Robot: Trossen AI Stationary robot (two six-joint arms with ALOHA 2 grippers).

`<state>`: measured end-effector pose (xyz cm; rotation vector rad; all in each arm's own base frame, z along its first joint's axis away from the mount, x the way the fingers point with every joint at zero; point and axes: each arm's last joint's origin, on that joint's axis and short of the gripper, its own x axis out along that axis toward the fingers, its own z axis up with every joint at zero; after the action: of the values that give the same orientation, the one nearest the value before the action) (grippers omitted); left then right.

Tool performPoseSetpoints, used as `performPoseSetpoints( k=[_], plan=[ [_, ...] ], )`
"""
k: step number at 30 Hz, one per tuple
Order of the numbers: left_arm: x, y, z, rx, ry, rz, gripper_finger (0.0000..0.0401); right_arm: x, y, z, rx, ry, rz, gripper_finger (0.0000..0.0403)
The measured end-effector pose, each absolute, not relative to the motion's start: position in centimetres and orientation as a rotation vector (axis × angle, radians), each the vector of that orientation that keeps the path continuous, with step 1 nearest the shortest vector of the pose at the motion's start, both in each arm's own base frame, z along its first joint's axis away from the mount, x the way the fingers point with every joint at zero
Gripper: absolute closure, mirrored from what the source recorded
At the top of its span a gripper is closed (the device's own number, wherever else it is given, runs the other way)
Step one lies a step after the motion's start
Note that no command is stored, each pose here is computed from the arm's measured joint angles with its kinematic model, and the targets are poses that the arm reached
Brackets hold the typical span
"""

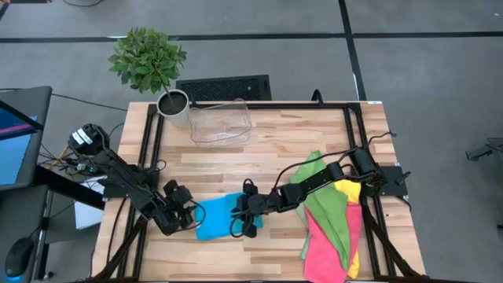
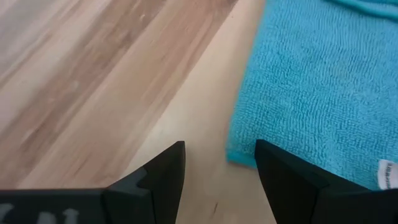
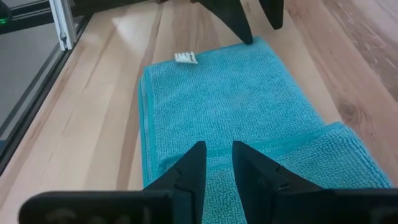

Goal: Fold microfiber towels
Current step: Fold the blue microfiber cloth

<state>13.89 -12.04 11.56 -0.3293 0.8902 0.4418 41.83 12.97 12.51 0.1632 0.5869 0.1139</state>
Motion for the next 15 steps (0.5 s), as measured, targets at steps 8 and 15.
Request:
performPoseSetpoints(
  k=[8, 15],
  plan=[
    [15.1, -12.1, 10.7, -0.294, 0.914, 0.424, 0.0247, 41.7, 13.0, 12.3, 0.171, 0.61, 0.108, 0.03],
    [15.6, -12.7, 12.2, -0.327, 0.916, 0.387, 0.0386, 41.3, 13.1, 12.9, 0.181, 0.643, 0.101, 0.0301]
  ],
)
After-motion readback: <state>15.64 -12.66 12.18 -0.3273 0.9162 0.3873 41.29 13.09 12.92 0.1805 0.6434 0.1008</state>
